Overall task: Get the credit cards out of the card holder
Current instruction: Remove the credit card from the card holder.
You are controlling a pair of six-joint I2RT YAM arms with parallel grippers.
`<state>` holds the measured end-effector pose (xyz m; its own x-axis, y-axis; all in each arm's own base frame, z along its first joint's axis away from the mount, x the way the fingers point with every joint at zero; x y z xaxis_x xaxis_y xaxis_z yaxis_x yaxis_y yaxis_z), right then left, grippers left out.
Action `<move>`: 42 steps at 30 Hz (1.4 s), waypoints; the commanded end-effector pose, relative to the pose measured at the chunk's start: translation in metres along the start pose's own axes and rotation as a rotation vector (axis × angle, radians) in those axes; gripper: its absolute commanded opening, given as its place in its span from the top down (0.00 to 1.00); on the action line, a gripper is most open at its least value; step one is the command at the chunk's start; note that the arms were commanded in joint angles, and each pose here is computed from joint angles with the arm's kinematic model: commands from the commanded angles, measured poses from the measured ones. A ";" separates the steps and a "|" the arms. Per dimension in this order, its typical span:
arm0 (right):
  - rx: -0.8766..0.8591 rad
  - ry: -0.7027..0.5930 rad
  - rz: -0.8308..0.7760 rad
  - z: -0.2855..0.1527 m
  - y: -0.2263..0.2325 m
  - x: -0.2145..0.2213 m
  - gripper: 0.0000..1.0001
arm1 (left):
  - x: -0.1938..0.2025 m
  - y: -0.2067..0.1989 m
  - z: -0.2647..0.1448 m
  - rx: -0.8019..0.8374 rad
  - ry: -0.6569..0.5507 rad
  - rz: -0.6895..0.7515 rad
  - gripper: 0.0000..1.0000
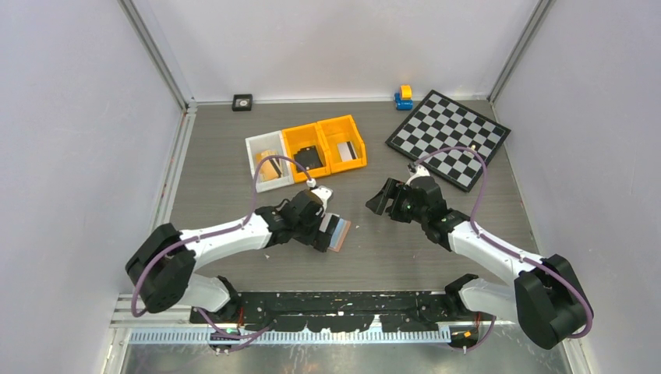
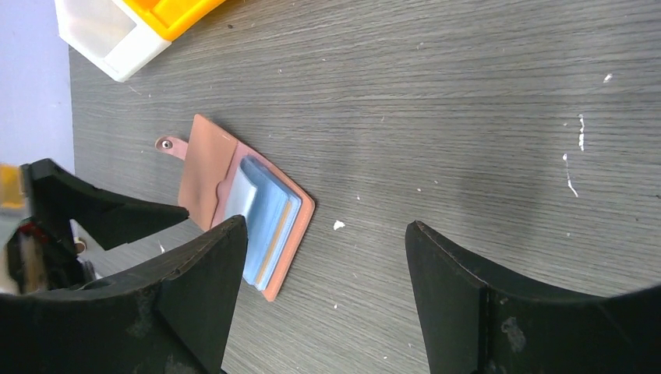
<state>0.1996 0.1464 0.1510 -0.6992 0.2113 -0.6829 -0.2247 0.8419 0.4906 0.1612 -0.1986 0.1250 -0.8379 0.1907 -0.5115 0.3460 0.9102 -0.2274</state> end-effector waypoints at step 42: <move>-0.068 -0.019 -0.012 0.001 0.009 -0.007 0.22 | -0.013 0.000 0.046 0.102 0.264 -0.144 0.22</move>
<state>0.1979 0.1483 0.1498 -0.7160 0.2001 -0.6688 -0.2401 0.8290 0.5051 0.2034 -0.2171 0.1164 -0.9267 0.1302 -0.3526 0.2575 0.9033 -0.3431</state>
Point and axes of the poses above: each gripper's point midway between its finger pads, its own z axis out along the fingers, its own y axis along the line the jaws close on, x = y × z, the point moved 10 cm from there along -z, back along the fingers, and after that the axes turned 11 degrees about -z, right-handed, at the moved point
